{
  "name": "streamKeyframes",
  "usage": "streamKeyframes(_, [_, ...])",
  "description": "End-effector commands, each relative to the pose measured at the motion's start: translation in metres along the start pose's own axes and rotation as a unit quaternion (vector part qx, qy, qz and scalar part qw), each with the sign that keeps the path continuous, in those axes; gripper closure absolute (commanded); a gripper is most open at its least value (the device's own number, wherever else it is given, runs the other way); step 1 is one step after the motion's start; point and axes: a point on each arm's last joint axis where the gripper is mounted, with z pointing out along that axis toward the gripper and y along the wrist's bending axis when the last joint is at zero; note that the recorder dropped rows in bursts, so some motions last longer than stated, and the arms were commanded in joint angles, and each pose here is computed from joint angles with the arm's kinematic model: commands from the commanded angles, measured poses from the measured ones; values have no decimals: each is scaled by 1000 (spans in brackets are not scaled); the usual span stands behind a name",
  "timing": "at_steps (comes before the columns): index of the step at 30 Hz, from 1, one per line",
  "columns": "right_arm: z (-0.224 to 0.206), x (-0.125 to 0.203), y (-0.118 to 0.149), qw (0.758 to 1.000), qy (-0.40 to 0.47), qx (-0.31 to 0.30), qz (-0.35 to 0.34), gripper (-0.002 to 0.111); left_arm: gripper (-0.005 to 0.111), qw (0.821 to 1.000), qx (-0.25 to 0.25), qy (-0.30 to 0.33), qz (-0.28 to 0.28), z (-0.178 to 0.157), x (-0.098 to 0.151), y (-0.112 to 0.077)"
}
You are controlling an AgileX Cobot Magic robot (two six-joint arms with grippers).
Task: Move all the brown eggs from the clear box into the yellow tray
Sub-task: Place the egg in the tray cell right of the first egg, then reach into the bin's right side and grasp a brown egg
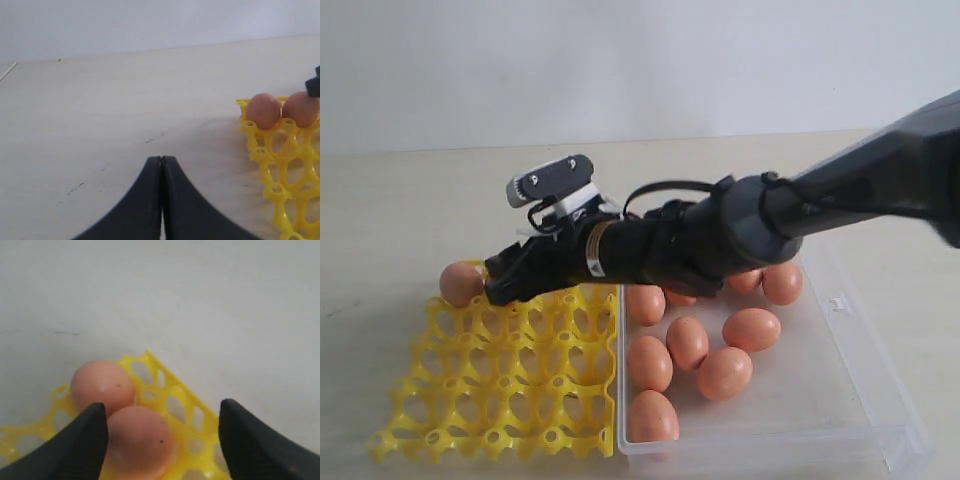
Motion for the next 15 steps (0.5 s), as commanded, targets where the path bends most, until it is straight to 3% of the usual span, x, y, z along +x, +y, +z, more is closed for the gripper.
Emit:
streamKeyframes(1, [-61,-54,-13,992,49,120,-9,63,107,1000,-2,0,2,0,-1,0])
streamKeyframes(7, [-153,-89,-14,961,143,232,54,100,107,1000,-2,0,2,0,-1,0])
streamKeyframes(8, [-172,-88,-16,948,186,252,46,108,107,1000,-2,0,3,0,-1,0])
streamKeyframes(9, [-180,-86,-17,942,216,257,23,108,107,1000,-2,0,3,0,-1,0])
streamKeyframes(10, [-188,-76,-16,925,291,228,-84,108,107,1000,-2,0,3,0,-1,0])
streamKeyframes(11, [-189,-69,-16,913,326,199,-144,108,107,1000,-2,0,3,0,-1,0])
streamKeyframes(12, [-188,-57,-16,884,368,135,-256,107,107,1000,-2,0,3,0,-1,0])
streamKeyframes(14, [-184,-42,-19,854,376,66,-354,96,107,1000,-2,0,1,0,-1,0])
streamKeyframes(15, [-184,-39,-21,849,380,59,-362,91,107,1000,-2,0,2,0,-1,0])
